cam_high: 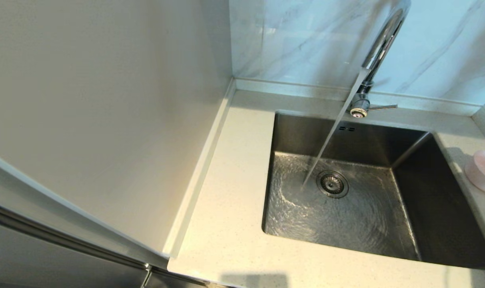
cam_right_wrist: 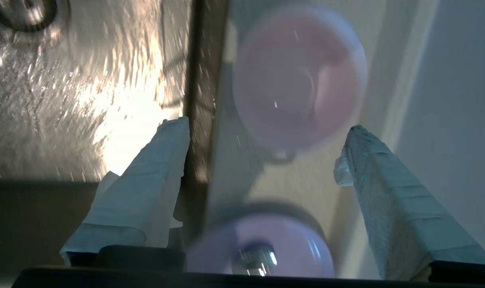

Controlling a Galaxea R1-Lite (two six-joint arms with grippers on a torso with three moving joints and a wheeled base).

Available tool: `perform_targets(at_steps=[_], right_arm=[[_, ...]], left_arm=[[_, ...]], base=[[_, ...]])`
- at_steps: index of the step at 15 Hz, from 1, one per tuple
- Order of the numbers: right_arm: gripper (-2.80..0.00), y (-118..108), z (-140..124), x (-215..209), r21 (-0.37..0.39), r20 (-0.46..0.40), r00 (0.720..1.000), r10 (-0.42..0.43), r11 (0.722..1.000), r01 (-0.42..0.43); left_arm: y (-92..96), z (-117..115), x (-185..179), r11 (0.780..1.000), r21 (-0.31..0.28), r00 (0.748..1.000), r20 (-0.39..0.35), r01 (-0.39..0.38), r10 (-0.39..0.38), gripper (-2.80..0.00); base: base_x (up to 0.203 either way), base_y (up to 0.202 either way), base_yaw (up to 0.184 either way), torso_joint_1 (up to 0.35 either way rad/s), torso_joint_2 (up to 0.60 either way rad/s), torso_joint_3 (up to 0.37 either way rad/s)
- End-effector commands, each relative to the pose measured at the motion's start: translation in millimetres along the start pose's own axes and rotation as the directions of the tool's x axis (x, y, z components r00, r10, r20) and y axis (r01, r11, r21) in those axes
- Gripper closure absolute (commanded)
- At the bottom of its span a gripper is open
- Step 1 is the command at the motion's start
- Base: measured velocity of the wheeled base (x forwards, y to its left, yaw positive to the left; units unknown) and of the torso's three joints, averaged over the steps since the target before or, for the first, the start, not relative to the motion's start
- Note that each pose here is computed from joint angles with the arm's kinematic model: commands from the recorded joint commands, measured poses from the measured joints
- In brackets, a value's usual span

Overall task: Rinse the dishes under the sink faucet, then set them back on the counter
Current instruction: Pick up the spoon

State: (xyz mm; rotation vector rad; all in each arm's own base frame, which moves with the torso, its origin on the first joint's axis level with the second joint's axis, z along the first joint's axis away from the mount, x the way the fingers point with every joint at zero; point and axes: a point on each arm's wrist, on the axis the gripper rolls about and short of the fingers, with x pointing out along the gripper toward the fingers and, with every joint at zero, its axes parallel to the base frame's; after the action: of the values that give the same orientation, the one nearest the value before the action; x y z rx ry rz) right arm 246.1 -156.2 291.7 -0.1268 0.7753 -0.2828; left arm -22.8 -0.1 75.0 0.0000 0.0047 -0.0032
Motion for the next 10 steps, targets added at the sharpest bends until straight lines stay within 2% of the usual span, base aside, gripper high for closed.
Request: perform_targets(at_steps=[1,3,5,6,8,10], right_arm=[[-2.8,-8.2,-20.6,-49.3,-0.043,-0.08,0.997,-0.023,0.999,0.02],[-2.8,-12.8,-34.5,-68.1,-0.064,-0.136,0.99,-0.034,0.998,0.025],[-2.8,-11.1,-49.1,-79.6,-0.063,-0.22,0.975,-0.007,0.998,-0.007],[-2.8,-8.5,-57.8,-85.2,-0.051,-0.281,0.959,0.026,0.998,-0.042],[-2.8,-3.5,-75.1,-96.8,-0.016,-0.404,0.909,0.099,0.993,-0.116],[-2.8,-1.9,-88.0,-101.6,0.037,-0.473,0.865,0.167,0.985,-0.169]], left_arm=[[0.0,0.0,0.0,1.0,0.0,1.0,0.0,0.001,-0.001,0.0],[0.0,0.0,0.0,1.0,0.0,1.0,0.0,0.0,0.0,0.0],[0.0,0.0,0.0,1.0,0.0,1.0,0.0,0.0,0.0,0.0],[0.0,0.0,0.0,1.0,0.0,1.0,0.0,0.0,0.0,0.0],[0.0,0.0,0.0,1.0,0.0,1.0,0.0,0.0,0.0,0.0],[0.0,0.0,0.0,1.0,0.0,1.0,0.0,0.0,0.0,0.0]], base=[[0.0,0.0,0.0,0.0,0.0,0.0],[0.0,0.0,0.0,0.0,0.0,0.0],[0.0,0.0,0.0,0.0,0.0,0.0],[0.0,0.0,0.0,0.0,0.0,0.0],[0.0,0.0,0.0,0.0,0.0,0.0],[0.0,0.0,0.0,0.0,0.0,0.0]])
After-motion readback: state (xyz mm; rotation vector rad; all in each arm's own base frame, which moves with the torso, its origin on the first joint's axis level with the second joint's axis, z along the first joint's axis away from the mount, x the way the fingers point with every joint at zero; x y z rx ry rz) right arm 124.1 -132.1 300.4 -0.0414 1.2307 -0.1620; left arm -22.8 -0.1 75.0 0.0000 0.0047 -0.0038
